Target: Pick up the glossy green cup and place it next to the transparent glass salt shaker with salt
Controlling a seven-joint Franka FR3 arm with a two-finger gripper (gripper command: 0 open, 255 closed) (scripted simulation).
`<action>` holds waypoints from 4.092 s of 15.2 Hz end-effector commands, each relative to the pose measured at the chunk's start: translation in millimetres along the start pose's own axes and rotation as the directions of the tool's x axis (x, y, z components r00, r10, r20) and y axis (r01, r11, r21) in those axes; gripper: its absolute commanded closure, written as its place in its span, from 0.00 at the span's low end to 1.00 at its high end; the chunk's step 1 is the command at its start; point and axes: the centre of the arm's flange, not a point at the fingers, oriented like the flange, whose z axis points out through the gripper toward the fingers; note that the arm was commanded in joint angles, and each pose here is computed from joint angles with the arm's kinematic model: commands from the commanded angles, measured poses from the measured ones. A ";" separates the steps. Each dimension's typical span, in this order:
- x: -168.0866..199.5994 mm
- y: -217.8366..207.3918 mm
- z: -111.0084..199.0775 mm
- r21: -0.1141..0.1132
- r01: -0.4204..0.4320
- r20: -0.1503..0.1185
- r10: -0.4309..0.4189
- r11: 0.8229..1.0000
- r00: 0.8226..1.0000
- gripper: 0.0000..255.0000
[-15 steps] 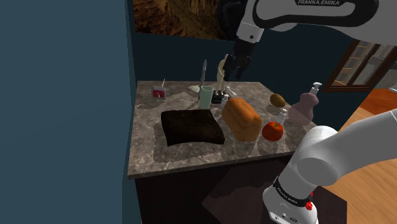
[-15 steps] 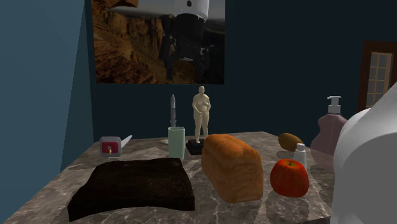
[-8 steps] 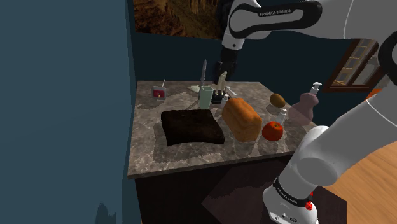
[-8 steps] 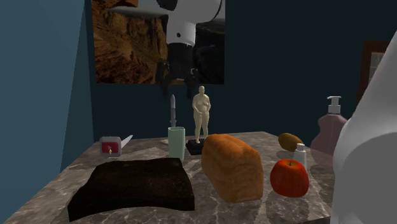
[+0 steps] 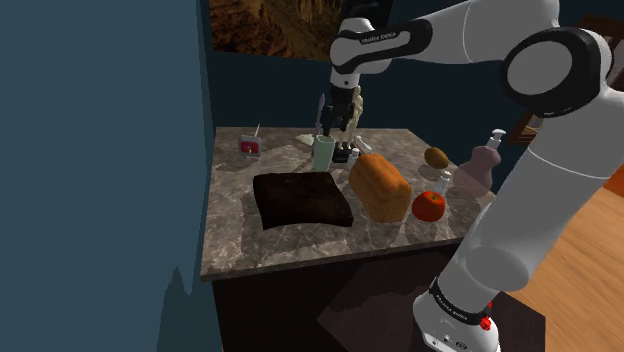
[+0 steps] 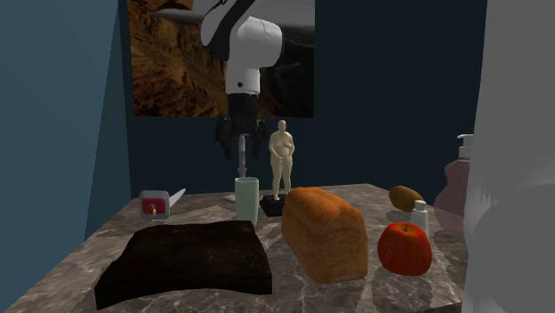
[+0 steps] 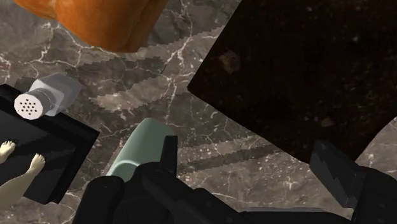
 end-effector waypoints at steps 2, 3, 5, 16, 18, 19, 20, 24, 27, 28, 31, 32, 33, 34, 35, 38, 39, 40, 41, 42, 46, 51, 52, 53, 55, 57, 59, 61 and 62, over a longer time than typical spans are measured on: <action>33.0 13.7 21.1 -0.011 0.010 0.020 -0.009 1.000 1.000 0.00; 43.9 18.4 28.1 -0.014 0.013 0.026 -0.012 1.000 1.000 0.00; 65.7 27.8 42.2 -0.021 0.019 0.040 -0.018 1.000 0.999 0.00; 108.2 48.1 103.6 -0.034 0.032 0.067 -0.030 0.999 0.997 0.00; 107.6 48.4 111.9 -0.034 0.032 0.067 -0.030 0.999 0.997 0.00; 107.6 48.4 111.9 -0.034 0.032 0.067 -0.030 0.999 0.997 0.00; 107.6 48.4 111.9 -0.034 0.032 0.067 -0.030 0.999 0.997 0.00; 107.6 48.4 111.9 -0.034 0.032 0.067 -0.030 0.999 0.997 0.00; 107.6 48.4 111.8 -0.034 0.032 0.067 -0.030 0.999 0.997 1.00; 107.6 48.4 111.8 -0.034 0.032 0.067 -0.030 0.999 0.997 1.00; 107.7 48.4 111.9 -0.034 0.032 0.067 -0.030 0.999 0.997 1.00; 107.7 48.4 111.9 -0.034 0.032 0.067 -0.030 0.999 0.997 1.00; 107.6 48.4 111.8 -0.034 0.032 0.067 -0.030 0.999 0.997 1.00; 107.6 48.4 111.9 -0.034 0.032 0.067 -0.030 0.999 0.997 1.00; 107.6 48.4 111.9 -0.034 0.032 0.067 -0.030 0.999 0.997 1.00; 107.3 47.9 96.1 -0.034 0.032 0.067 -0.030 0.999 0.997 1.00; 107.2 47.8 90.8 -0.034 0.032 0.067 -0.030 0.999 0.997 1.00; 107.1 47.7 85.5 -0.034 0.032 0.067 -0.030 0.999 0.997 1.00; 107.0 47.5 80.2 -0.034 0.032 0.067 -0.030 0.999 0.997 1.00; 106.9 47.4 75.0 -0.034 0.032 0.067 -0.030 0.999 0.997 1.00; 106.5 46.8 53.8 -0.034 0.032 0.067 -0.030 0.999 0.997 1.00; 106.0 46.1 27.5 -0.034 0.032 0.067 -0.030 0.999 0.997 1.00; 105.9 46.0 22.2 -0.034 0.032 0.067 -0.030 0.999 0.997 1.00; 105.8 45.8 16.9 -0.034 0.032 0.067 -0.030 0.999 0.997 1.00; 105.6 45.6 6.4 -0.034 0.032 0.067 -0.030 0.999 0.997 1.00; 105.4 45.3 -4.2 -0.034 0.032 0.067 -0.030 0.999 0.997 1.00; 105.2 45.0 -14.7 -0.034 0.032 0.067 -0.030 0.999 0.997 1.00; 105.0 44.7 -25.3 -0.034 0.032 0.067 -0.030 0.999 0.997 1.00; 104.8 44.6 -30.6 -0.034 0.032 0.067 -0.030 0.999 0.997 1.00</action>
